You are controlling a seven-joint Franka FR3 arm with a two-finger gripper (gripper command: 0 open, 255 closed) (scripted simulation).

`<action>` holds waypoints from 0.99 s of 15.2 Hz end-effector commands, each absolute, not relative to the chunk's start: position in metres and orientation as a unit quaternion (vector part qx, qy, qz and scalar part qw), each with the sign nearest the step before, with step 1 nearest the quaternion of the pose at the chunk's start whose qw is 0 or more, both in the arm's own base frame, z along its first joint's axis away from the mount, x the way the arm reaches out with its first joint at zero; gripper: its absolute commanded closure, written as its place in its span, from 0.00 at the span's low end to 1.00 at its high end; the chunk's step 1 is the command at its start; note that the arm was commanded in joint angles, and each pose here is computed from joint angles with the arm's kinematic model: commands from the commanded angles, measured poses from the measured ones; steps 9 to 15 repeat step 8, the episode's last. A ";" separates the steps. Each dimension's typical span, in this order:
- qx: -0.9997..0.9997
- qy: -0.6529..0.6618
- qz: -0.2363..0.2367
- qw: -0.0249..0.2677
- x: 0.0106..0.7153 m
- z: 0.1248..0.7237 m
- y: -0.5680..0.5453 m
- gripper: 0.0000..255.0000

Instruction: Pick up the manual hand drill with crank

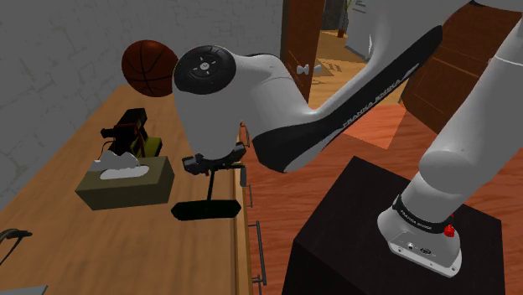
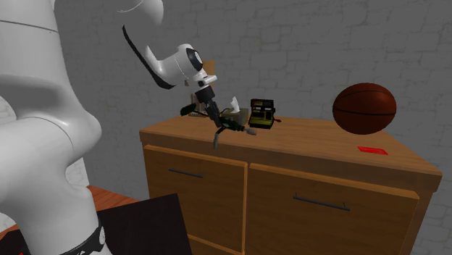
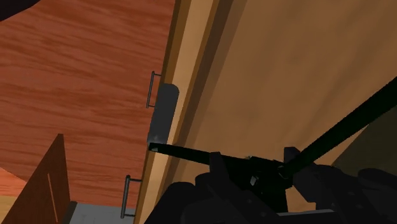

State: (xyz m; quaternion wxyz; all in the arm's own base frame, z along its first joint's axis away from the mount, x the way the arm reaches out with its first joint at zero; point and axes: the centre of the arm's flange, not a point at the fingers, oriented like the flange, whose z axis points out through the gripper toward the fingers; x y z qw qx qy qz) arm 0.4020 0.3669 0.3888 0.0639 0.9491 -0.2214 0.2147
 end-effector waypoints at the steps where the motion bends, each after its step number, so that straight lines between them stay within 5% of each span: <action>1: 0.949 -0.221 0.214 0.064 0.403 0.399 0.368 1.00; 15: 0.949 -0.221 0.214 0.064 0.403 0.426 0.368 1.00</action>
